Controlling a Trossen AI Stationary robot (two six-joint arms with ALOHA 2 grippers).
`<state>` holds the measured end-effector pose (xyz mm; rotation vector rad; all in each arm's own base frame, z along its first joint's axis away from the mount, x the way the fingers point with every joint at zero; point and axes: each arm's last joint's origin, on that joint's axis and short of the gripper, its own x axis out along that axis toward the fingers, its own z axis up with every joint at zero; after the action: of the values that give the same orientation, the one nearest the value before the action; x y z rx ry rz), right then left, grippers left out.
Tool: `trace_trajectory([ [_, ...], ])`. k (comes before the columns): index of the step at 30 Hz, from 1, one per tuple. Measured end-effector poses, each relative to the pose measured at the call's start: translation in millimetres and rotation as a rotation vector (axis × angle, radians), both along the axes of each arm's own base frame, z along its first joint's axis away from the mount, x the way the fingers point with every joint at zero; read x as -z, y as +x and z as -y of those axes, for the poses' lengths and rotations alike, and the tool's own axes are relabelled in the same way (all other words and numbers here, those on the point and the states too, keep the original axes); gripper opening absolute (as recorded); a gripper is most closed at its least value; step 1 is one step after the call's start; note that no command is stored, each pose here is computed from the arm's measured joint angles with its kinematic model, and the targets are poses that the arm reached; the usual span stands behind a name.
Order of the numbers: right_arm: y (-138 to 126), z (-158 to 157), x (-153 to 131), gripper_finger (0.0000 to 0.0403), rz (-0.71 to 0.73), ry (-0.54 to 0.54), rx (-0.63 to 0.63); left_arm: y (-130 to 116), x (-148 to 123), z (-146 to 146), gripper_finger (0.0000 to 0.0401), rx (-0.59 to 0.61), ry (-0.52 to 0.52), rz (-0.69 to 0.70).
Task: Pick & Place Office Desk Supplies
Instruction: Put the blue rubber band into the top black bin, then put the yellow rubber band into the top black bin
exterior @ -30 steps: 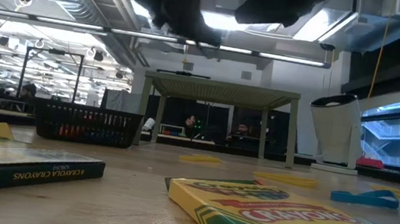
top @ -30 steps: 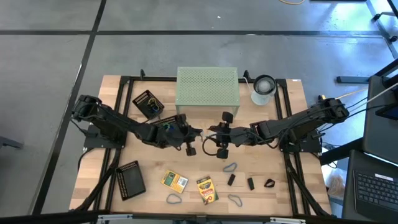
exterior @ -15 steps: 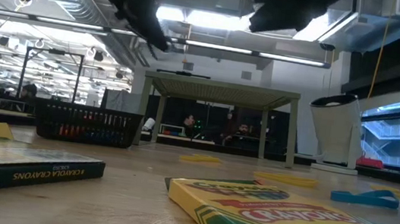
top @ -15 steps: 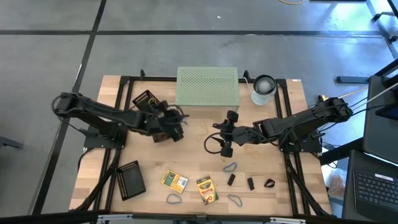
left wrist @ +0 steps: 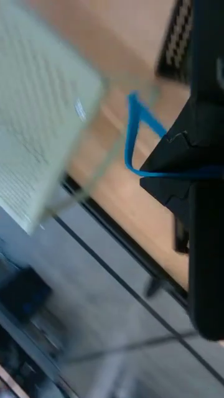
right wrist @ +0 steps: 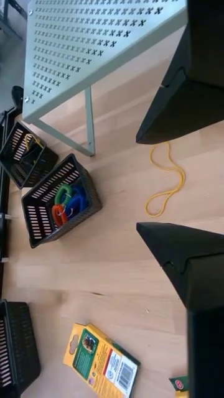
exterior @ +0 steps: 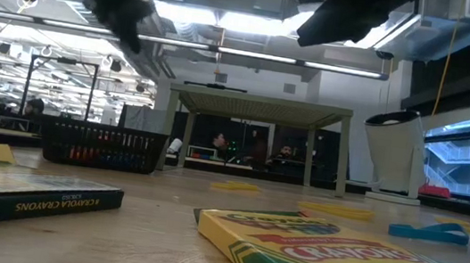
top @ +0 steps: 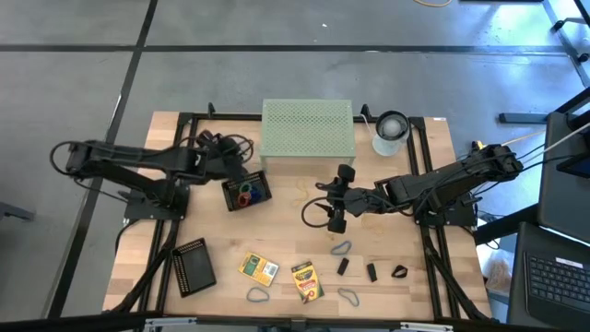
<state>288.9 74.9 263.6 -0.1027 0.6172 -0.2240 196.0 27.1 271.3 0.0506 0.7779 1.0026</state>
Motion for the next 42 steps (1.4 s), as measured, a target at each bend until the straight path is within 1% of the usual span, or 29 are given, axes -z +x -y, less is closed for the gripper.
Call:
trace_trajectory([
  [5, 0, 0, 0, 0.0221, 0.003, 0.009, 0.007, -12, 23, -22, 0.0003, -0.134, -0.022, -0.070],
  [7, 0, 0, 0, 0.0221, 0.003, 0.009, 0.007, -17, 35, -31, 0.0003, -0.177, -0.046, -0.097],
  [10, 0, 0, 0, 0.0221, 0.003, 0.009, 0.007, -25, 54, -41, 0.0004, -0.219, -0.100, -0.114],
  [13, 0, 0, 0, 0.0221, 0.001, 0.004, 0.004, -31, 68, -50, 0.0004, -0.247, -0.121, -0.131],
  [18, 0, 0, 0, 0.0221, -0.002, -0.008, -0.001, -37, 81, -62, 0.0004, -0.287, -0.151, -0.098],
  [21, 0, 0, 0, 0.0221, -0.002, -0.007, -0.001, -40, 83, -66, 0.0004, -0.279, -0.179, -0.117],
  [26, 0, 0, 0, 0.0221, 0.001, 0.006, 0.007, -41, 83, -68, 0.0004, -0.284, -0.188, -0.115],
  [31, 0, 0, 1, 0.0221, -0.005, 0.007, 0.005, -40, 84, -67, 0.0012, -0.254, -0.243, -0.100],
  [34, 0, -1, 1, 0.0221, -0.010, 0.024, -0.013, -39, 85, -67, 0.0033, -0.242, -0.260, -0.097],
  [38, 0, -1, 1, 0.0221, -0.017, 0.039, -0.034, -39, 85, -67, 0.0071, -0.243, -0.258, -0.098],
  [42, -2, -1, 3, 0.0221, -0.045, 0.035, -0.030, -40, 84, -68, 0.0103, -0.301, -0.217, -0.076],
])
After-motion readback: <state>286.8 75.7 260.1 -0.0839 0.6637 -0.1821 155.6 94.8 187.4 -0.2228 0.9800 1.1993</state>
